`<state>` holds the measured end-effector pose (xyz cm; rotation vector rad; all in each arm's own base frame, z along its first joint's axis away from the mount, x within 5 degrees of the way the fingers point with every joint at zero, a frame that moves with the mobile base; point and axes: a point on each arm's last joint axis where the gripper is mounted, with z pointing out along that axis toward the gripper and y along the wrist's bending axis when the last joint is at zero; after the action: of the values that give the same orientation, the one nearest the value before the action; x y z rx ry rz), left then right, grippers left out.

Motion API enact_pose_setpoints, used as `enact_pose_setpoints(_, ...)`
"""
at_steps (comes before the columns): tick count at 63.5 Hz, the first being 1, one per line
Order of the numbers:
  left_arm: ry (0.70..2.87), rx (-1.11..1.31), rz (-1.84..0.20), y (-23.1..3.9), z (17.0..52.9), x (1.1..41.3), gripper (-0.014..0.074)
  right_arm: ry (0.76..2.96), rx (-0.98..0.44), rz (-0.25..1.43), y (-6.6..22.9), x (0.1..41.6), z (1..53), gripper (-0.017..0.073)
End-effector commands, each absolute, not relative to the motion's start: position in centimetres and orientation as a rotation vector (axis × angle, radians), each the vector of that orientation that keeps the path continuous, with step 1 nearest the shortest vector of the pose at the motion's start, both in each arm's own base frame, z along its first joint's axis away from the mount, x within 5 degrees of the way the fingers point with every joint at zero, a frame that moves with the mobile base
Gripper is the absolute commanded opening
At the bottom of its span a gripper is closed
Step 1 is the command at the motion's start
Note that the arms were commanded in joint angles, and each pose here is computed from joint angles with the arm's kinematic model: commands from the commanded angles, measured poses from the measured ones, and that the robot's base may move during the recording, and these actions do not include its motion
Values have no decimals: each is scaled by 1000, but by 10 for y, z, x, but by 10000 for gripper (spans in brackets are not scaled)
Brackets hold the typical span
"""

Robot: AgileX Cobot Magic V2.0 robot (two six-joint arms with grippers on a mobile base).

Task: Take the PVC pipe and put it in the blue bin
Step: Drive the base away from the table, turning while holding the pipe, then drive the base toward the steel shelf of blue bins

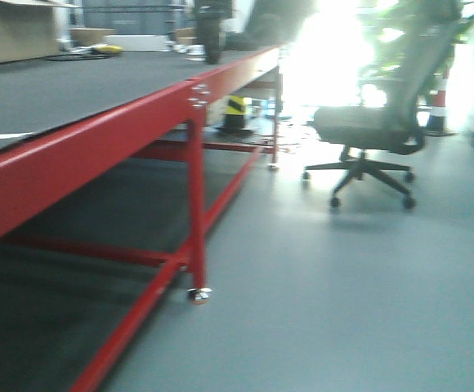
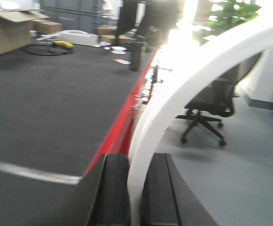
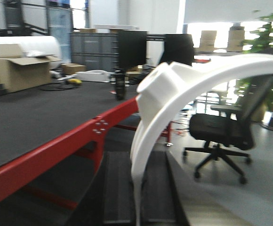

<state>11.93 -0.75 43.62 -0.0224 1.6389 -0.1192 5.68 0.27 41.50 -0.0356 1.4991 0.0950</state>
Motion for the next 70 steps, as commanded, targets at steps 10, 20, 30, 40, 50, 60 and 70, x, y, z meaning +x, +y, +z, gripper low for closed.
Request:
enact_pose_setpoints(10, 1617, -19, -130, -8, 438, 118, -111, 1475, -45, 81, 2, 56, 416, -167)
enact_pose_setpoints(20, 1617, -19, -128, -8, 438, 118, -111, 1475, -45, 81, 2, 56, 416, -167)
enact_pose_setpoints(30, 1615, -19, -129, -8, 439, 118, -111, 1475, -45, 81, 2, 56, 416, -167)
enact_pose_setpoints(40, 1615, -19, -129, -8, 439, 118, -111, 1475, -45, 81, 2, 56, 416, -167)
enact_pose_setpoints(50, 1615, -19, -129, -8, 439, 118, -111, 1475, -45, 81, 2, 56, 416, -167)
enact_pose_setpoints(60, 1615, -19, -129, -8, 439, 118, -111, 1475, -45, 81, 2, 56, 416, -167)
enact_pose_setpoints(70, 1615, -19, -129, -8, 439, 118, -111, 1475, -45, 81, 2, 56, 416, -167)
